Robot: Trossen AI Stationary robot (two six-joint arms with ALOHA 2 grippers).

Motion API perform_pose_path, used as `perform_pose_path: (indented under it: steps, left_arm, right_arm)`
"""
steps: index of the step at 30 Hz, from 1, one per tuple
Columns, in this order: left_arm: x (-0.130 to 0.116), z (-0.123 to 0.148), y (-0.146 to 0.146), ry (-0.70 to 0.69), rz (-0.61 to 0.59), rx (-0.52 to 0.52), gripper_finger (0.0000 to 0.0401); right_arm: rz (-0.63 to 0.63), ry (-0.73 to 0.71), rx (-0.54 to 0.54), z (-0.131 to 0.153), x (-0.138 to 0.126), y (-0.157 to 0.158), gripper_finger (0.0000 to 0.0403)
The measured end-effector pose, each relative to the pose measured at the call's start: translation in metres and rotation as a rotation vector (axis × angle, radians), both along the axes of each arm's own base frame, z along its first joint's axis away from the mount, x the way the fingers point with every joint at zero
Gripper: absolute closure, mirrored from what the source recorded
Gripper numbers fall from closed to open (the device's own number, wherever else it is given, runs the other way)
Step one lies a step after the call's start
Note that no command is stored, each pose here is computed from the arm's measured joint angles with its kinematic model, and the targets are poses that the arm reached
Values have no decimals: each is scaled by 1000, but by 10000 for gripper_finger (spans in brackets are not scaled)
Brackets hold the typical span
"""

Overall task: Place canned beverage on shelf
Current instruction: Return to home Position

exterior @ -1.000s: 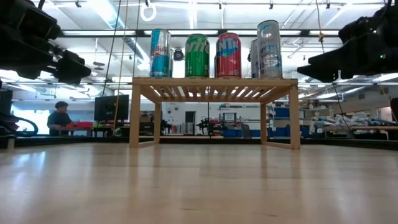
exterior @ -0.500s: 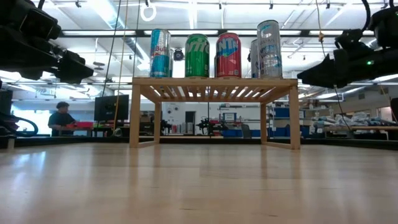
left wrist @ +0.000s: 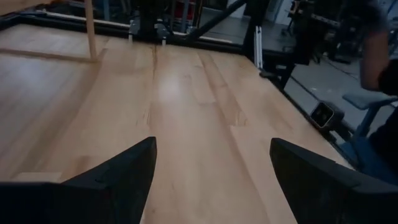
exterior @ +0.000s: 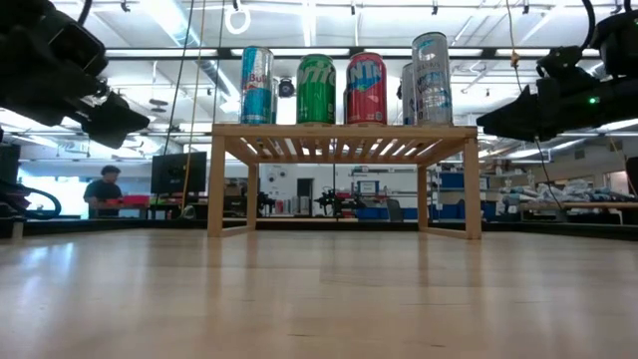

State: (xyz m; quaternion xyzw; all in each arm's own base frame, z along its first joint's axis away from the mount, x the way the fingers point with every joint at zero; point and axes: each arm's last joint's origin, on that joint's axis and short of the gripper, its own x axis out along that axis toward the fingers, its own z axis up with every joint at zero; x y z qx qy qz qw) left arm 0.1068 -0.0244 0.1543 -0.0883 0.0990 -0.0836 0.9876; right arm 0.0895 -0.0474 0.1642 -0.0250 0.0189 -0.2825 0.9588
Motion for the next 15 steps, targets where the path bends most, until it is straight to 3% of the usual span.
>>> perform_pose_path:
  steps: [15]
  left_arm:
    - [-3, 6, 1, -56, -1, -35, 86]
  right_arm:
    - [3, -26, -12, 3, -1, 1, 16]
